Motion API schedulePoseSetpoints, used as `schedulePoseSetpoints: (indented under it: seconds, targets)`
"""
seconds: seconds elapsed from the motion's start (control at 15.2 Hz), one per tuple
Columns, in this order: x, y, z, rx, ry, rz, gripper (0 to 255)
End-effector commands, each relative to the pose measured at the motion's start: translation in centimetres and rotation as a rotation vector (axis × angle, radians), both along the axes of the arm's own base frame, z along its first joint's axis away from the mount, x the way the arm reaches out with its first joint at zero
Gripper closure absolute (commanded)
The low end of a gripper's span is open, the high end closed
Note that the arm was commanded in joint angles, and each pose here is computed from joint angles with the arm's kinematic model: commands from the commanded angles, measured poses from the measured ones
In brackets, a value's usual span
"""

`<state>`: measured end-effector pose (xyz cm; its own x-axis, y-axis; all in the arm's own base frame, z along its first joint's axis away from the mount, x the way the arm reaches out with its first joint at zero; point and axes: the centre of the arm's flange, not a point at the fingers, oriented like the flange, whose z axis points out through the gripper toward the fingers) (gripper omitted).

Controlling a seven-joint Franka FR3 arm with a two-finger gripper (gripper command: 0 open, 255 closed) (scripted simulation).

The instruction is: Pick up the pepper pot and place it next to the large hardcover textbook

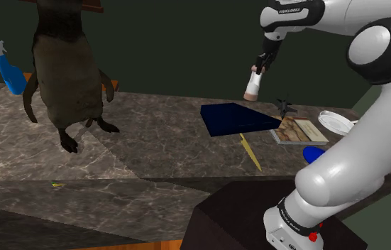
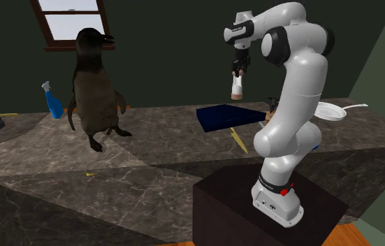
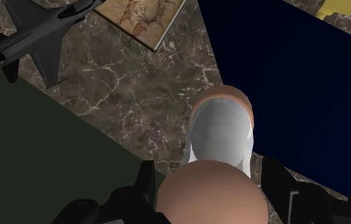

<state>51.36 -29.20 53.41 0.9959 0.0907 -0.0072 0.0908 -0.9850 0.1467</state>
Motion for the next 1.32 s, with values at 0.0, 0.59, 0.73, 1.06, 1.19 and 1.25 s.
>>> schedulePoseSetpoints:
  seconds: [0.0,0.59,0.73,1.06,1.19,1.25]
  targets:
    - [0.4,-2.6,-0.4,-0.001,-0.001,0.002,255]
    - [2.1,-14.1,-2.8,-0.001,-0.001,0.002,255]
    - [2.4,-16.7,-3.3,-0.001,-0.001,0.002,255]
    - [2.8,-19.0,-5.3,-0.001,-0.001,0.002,255]
    - [2.8,-19.0,-6.4,-0.001,-0.001,0.002,255]
    - [2.8,-19.0,-6.9,-0.001,-0.001,0.002,255]
